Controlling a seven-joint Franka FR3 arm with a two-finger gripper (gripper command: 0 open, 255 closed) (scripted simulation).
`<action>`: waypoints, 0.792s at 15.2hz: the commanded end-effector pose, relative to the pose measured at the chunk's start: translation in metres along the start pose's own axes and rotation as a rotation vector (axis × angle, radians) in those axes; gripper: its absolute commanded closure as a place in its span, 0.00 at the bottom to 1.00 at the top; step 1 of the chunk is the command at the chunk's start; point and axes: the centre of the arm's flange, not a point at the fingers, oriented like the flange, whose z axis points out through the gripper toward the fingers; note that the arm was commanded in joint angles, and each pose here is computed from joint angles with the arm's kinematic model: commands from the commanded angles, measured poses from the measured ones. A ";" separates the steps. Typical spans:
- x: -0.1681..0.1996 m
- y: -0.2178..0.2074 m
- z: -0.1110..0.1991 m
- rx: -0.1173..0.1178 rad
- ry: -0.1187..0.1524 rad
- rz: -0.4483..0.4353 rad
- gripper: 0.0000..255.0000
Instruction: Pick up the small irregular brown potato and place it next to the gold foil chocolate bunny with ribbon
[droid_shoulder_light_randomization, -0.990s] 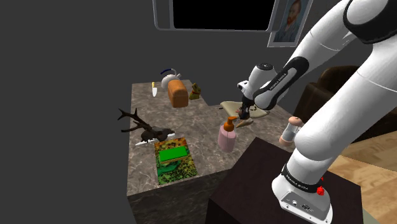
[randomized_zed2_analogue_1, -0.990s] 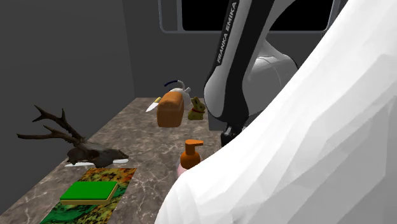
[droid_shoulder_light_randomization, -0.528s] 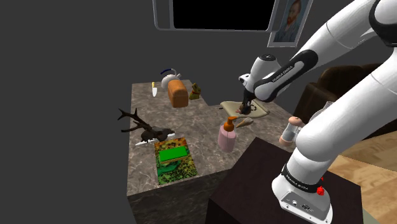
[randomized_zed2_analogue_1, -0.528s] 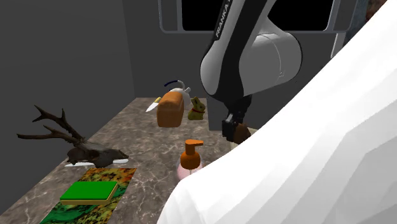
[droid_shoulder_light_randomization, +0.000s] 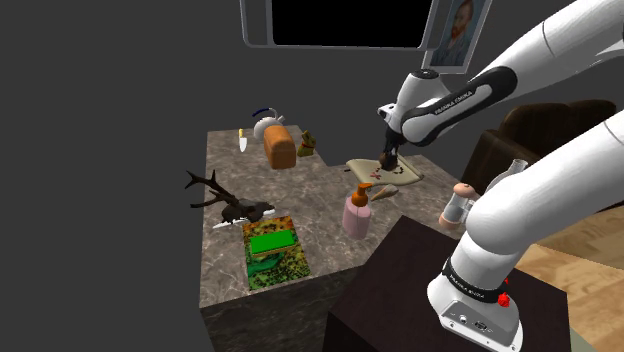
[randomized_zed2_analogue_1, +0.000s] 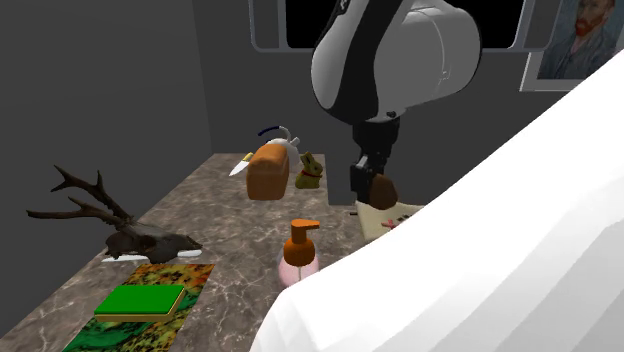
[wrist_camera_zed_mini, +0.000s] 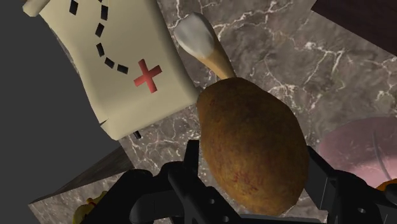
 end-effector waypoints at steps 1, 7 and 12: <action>0.002 0.003 -0.009 0.001 0.000 0.000 1.00; 0.041 0.039 -0.002 0.001 0.000 0.000 1.00; 0.089 0.081 0.016 0.001 0.000 0.000 1.00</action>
